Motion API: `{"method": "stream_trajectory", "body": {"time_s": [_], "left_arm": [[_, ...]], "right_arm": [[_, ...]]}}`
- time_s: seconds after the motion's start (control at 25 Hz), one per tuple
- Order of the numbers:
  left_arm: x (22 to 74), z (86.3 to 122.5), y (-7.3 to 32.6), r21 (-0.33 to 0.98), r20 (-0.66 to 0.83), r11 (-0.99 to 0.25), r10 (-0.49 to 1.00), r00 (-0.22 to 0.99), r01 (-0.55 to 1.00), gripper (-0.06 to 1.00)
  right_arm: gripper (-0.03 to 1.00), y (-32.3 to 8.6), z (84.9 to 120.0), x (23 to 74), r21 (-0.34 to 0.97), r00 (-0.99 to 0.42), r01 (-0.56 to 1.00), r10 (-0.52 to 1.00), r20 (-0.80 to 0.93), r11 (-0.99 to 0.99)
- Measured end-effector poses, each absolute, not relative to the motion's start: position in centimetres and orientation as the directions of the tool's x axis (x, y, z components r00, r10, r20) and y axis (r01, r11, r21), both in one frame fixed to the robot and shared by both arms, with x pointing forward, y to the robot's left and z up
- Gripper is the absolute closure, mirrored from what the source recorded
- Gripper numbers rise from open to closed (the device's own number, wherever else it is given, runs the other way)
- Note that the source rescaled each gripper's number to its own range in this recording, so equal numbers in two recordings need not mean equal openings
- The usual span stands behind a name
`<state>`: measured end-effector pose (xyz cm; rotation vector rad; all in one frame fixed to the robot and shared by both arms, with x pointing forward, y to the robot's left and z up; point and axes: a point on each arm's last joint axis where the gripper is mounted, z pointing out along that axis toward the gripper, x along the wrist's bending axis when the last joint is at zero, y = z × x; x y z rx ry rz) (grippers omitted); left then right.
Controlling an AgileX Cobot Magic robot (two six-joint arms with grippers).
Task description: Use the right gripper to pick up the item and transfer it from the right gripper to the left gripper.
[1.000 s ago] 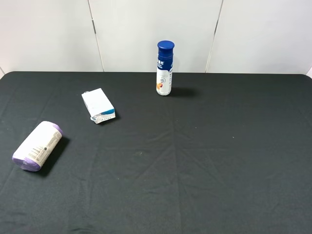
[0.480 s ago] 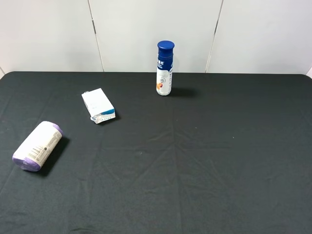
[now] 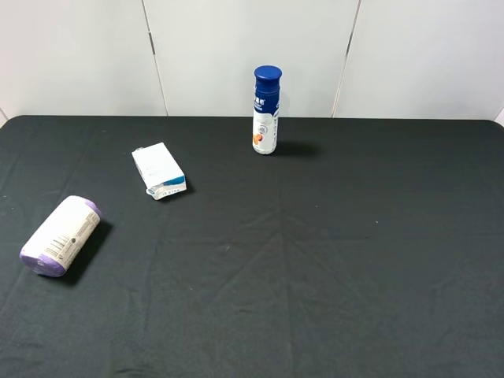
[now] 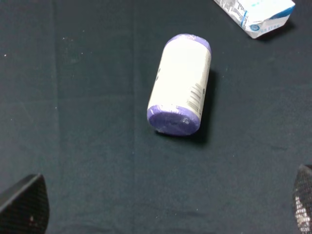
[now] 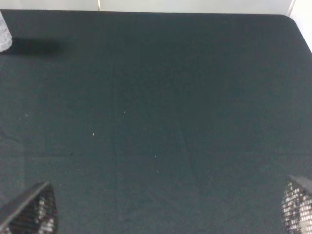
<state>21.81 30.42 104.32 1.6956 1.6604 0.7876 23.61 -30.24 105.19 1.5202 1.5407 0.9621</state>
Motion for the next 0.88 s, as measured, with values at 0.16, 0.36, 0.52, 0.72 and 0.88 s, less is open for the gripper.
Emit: {"method": "stream_trajectory", "body": {"time_s": [0.16,0.36,0.52,0.72,0.88], "left_arm": [[22.29,104.15,30.37,0.800,-0.015,-0.006,0.999,0.029,0.599,-0.06],[22.73,103.93,30.34,0.814,-0.015,-0.005,0.999,0.030,0.581,-0.06],[22.77,103.85,30.34,0.813,-0.014,-0.006,0.999,0.031,0.582,-0.06],[22.77,103.85,30.34,0.813,-0.014,-0.006,0.999,0.031,0.582,-0.06],[22.77,103.85,30.34,0.813,-0.014,-0.006,0.999,0.031,0.582,-0.06]], "right_arm": [[-0.03,-30.24,105.19,23.61,0.901,-0.009,0.433,1.000,-0.007,0.010],[-0.03,-30.24,105.19,23.61,0.901,-0.009,0.433,1.000,-0.007,0.010],[-0.03,-30.24,105.19,23.61,0.901,-0.009,0.433,1.000,-0.007,0.010],[-0.03,-30.24,105.19,23.61,0.901,-0.009,0.433,1.000,-0.007,0.010],[-0.03,-30.24,105.19,23.61,0.901,-0.009,0.433,1.000,-0.007,0.010]]}}
